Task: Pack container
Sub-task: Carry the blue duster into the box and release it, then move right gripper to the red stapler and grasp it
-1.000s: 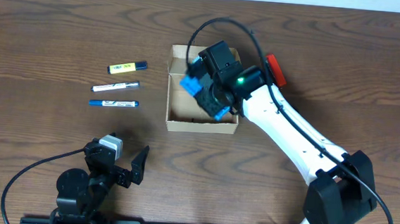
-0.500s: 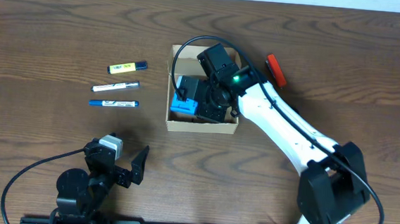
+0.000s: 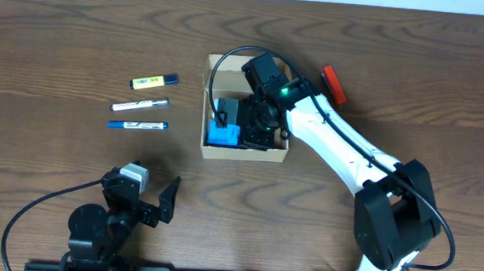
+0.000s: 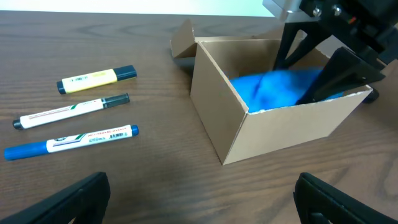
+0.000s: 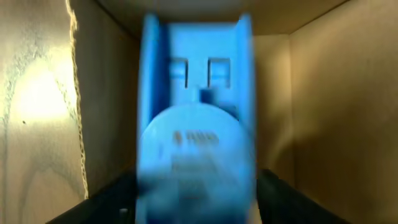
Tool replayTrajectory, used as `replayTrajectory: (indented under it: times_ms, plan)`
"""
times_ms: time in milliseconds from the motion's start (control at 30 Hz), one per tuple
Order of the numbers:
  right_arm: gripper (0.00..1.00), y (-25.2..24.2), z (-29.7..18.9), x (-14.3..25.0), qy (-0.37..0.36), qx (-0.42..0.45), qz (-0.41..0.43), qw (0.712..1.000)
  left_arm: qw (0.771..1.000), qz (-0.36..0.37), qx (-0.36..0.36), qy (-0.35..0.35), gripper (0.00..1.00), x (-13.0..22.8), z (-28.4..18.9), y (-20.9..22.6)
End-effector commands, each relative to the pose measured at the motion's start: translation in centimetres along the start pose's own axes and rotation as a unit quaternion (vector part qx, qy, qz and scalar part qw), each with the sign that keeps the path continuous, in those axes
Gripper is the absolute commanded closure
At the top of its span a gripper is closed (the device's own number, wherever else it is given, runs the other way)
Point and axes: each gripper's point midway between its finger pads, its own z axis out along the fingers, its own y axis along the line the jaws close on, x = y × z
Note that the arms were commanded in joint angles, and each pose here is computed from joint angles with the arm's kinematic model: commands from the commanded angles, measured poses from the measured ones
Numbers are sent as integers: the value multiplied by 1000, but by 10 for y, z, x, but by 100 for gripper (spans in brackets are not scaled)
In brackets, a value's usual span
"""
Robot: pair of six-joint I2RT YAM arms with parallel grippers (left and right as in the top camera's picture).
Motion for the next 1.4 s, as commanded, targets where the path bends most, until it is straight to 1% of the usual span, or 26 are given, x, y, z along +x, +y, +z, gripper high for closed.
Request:
replayTrajectory:
  times_ms: [0,100,200,300,433,533,600,700,867,1033,1200,1367]
  plan:
    - [31,0,-1,-4,-14,-6,0,1000,1000,-2,4,6,5,7,3,0]
    - [28,-3,-6,-7,-17,-3,14,1000,1000,-2,4,6,4,7,3,0]
    - [32,-6,-19,-15,-22,3,27,999,1000,-2,4,6,5,7,3,0]
    - [34,-14,-50,-27,-37,23,42,998,1000,-2,4,6,5,7,3,0]
    - [31,-43,-106,-33,-62,95,94,989,1000,-2,4,6,4,7,3,0]
    - [29,-64,-142,-21,-82,145,136,977,1000,-2,4,6,5,7,3,0]
    - [28,-78,-161,-3,-89,169,168,967,1000,-2,4,6,5,7,3,0]
    - [25,-101,-177,38,-83,192,232,950,1000,-2,4,6,5,7,3,0]
    - [24,-128,-173,100,-56,200,301,931,1000,-2,4,6,5,7,3,0]
    - [23,-158,-152,144,-46,205,355,911,1000,-2,4,6,5,7,3,0]
    - [23,-178,-108,178,-33,188,406,894,1000,-2,4,6,5,7,3,0]
    - [24,-180,-61,199,-12,156,438,885,1000,-2,4,6,5,7,3,0]
